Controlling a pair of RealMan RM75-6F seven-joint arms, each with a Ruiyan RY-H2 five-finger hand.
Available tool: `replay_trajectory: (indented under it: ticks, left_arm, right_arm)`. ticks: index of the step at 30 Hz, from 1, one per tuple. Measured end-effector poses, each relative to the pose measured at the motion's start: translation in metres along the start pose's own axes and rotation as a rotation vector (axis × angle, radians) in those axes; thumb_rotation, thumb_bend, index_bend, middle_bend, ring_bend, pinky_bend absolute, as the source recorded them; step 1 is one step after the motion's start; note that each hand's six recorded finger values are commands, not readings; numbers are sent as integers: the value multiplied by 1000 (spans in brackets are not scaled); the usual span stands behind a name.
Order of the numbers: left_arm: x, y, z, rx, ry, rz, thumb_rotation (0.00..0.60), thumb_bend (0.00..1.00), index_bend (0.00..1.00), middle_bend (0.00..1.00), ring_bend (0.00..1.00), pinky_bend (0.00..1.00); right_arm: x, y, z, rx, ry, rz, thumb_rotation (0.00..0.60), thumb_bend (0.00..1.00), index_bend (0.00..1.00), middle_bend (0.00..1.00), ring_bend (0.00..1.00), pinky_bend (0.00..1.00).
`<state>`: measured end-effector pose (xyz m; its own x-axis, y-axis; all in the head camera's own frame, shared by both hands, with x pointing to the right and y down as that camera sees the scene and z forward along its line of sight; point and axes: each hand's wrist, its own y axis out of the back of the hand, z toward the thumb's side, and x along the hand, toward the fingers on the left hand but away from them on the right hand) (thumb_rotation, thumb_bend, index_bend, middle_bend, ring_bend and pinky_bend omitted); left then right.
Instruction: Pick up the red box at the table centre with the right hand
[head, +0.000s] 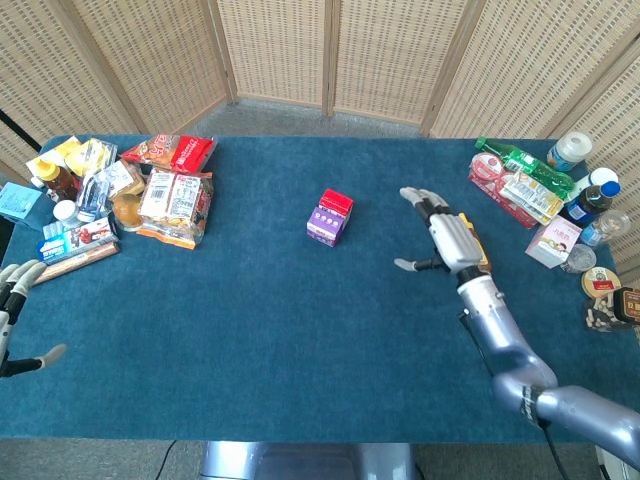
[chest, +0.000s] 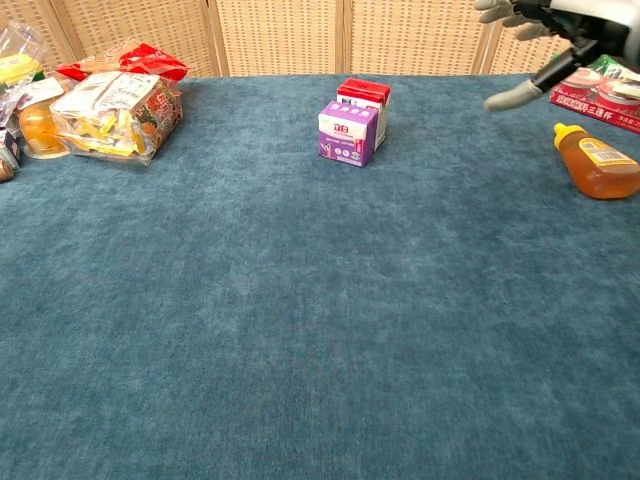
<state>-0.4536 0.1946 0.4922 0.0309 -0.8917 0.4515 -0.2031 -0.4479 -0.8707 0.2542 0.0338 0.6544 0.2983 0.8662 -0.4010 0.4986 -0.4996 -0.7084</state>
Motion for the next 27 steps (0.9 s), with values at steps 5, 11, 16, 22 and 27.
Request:
replay_trajectory:
  ticks: [5, 11, 16, 22, 27]
  left_arm:
    - [3, -5, 0, 5, 5, -15, 600, 171, 0, 0, 0, 0]
    - [7, -11, -2, 11, 16, -35, 600, 171, 0, 0, 0, 0]
    - [8, -10, -2, 13, 18, -27, 600, 171, 0, 0, 0, 0]
    - [6, -9, -2, 15, 18, -18, 600, 171, 0, 0, 0, 0]
    - [6, -9, -3, 13, 24, -20, 600, 171, 0, 0, 0, 0]
  right_arm:
    - [-26, -7, -3, -31, -36, -34, 600, 110, 47, 94, 0, 0]
    - [-51, -20, 3, -83, -76, -76, 600, 109, 54, 94, 0, 0]
    - [-67, -35, 12, -95, -97, -69, 600, 107, 54, 94, 0, 0]
    - [-76, -52, 19, -84, -108, -41, 600, 109, 55, 90, 0, 0]
    - [-84, -62, 20, -83, -125, -25, 600, 109, 57, 90, 0, 0]
